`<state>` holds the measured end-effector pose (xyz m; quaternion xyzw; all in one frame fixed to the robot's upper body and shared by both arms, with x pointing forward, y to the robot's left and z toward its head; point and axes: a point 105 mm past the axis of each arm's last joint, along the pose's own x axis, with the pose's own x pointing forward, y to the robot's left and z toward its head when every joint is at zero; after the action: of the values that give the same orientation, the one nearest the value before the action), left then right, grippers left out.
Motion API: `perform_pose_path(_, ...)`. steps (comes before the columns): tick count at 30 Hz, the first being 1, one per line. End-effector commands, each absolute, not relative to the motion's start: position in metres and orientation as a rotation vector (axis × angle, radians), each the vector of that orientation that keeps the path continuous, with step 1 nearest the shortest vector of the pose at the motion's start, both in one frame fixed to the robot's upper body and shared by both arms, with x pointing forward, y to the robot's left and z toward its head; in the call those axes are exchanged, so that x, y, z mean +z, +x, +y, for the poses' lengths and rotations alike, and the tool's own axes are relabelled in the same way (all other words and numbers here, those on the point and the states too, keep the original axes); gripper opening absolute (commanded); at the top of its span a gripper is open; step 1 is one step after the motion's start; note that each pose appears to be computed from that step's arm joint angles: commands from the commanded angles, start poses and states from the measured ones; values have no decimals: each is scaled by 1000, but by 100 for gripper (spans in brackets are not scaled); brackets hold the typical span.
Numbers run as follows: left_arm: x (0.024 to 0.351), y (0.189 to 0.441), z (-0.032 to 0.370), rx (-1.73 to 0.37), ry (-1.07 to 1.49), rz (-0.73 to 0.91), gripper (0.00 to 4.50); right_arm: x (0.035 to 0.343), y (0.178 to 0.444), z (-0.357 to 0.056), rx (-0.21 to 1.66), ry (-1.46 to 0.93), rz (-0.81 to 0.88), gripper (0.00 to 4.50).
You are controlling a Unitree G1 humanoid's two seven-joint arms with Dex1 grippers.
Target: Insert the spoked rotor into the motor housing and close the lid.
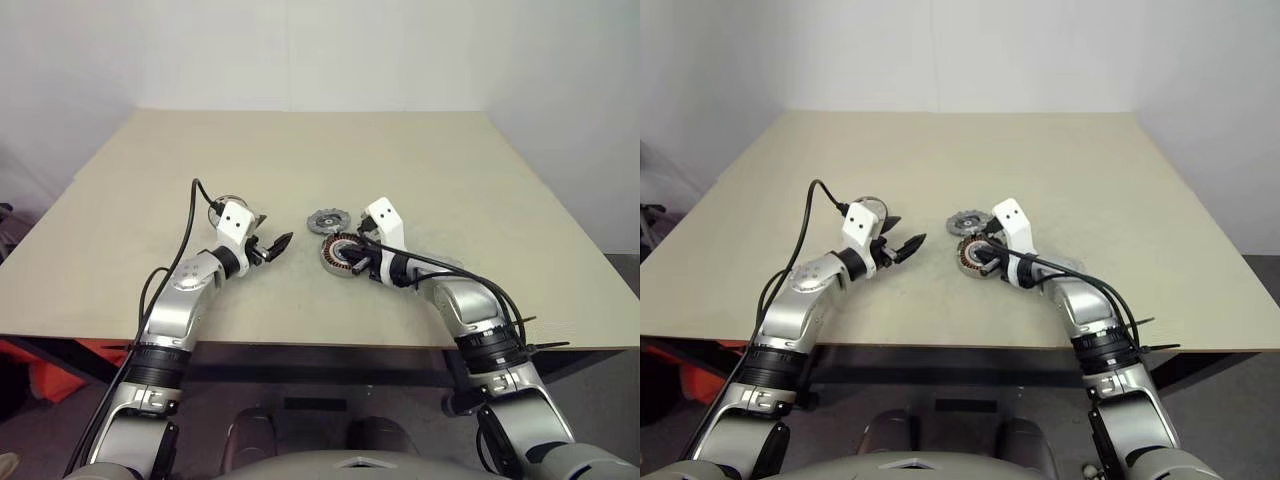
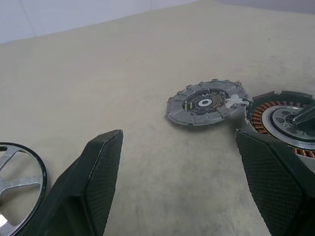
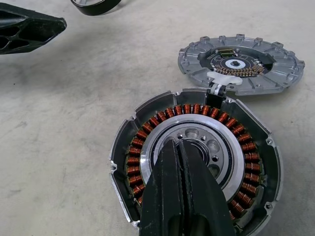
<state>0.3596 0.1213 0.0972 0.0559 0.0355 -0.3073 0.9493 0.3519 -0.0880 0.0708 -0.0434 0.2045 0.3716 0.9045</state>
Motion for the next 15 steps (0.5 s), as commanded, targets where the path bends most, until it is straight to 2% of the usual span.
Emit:
perform_pose_path(1,112,362,122,-621,128,15,383,103,362,-91,763,-104,327,2)
perform_pose_path(4,112,362,121,-623,128,15,383,110,362,-88,775,-106,310,2)
perform_pose_path(7,112,362,120,-624,127,16,383,103,361,-87,780,-105,327,2)
perform_pose_path(15,111,362,123,-617,128,18,383,55,349,-88,760,-133,465,2)
